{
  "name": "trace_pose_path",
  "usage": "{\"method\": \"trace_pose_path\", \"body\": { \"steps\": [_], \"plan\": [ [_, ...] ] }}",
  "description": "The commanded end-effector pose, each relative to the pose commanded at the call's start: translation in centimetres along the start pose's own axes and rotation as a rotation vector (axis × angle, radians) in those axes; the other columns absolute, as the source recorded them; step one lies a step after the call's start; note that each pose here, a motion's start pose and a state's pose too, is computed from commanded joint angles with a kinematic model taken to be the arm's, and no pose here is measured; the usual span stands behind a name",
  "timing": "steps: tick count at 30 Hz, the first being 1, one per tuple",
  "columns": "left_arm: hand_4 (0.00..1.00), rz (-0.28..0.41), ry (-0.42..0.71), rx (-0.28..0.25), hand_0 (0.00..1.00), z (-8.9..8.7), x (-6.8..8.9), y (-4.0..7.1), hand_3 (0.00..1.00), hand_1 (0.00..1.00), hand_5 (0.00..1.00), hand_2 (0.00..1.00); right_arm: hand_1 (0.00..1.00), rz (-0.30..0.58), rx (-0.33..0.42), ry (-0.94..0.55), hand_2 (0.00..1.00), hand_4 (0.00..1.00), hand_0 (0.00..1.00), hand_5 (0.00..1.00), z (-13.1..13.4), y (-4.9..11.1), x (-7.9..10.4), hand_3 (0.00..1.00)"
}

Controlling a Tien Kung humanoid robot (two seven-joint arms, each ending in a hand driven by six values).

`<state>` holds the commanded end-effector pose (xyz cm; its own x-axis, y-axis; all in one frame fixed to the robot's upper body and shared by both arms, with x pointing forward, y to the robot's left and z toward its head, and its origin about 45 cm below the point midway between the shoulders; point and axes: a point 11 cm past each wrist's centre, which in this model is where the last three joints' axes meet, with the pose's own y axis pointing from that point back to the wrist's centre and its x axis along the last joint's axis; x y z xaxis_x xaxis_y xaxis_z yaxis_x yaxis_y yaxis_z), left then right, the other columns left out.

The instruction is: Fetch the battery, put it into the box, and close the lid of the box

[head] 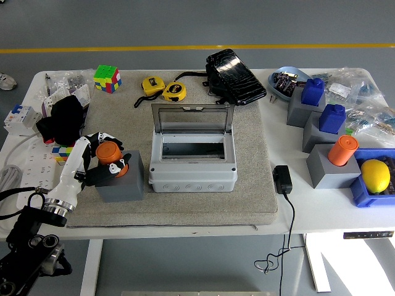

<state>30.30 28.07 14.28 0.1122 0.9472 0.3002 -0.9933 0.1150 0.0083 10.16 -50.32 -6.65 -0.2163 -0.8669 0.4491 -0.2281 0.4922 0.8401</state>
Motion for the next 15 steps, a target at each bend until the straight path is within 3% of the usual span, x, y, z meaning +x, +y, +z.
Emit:
{"method": "trace_pose_path", "body": {
  "steps": [11, 12, 15],
  "plan": [
    [0.726, 0.005, -0.025, -0.009, 0.119, 0.42, 0.09, -0.17, 0.41, 0.224, 0.002, 0.368, 0.832, 0.0, 0.002, -0.003, 0.79, 0.998, 0.85, 0.998, -0.13, 0.0, 0.01, 0.816],
    [0.66, 0.006, -0.026, -0.01, 0.103, 0.47, 0.1, -0.19, 0.302, 0.152, 0.002, 0.279, 0.832, 0.0, 0.002, -0.003, 0.79, 0.998, 0.851, 0.998, -0.13, 0.0, 0.0, 0.816],
    [0.66, 0.01, -0.026, -0.014, 0.103, 0.57, 0.14, -0.25, 0.302, 0.152, 0.002, 0.279, 0.832, 0.0, 0.002, -0.003, 0.79, 0.998, 0.851, 0.998, -0.13, 0.0, -0.02, 0.816]
  ]
}}
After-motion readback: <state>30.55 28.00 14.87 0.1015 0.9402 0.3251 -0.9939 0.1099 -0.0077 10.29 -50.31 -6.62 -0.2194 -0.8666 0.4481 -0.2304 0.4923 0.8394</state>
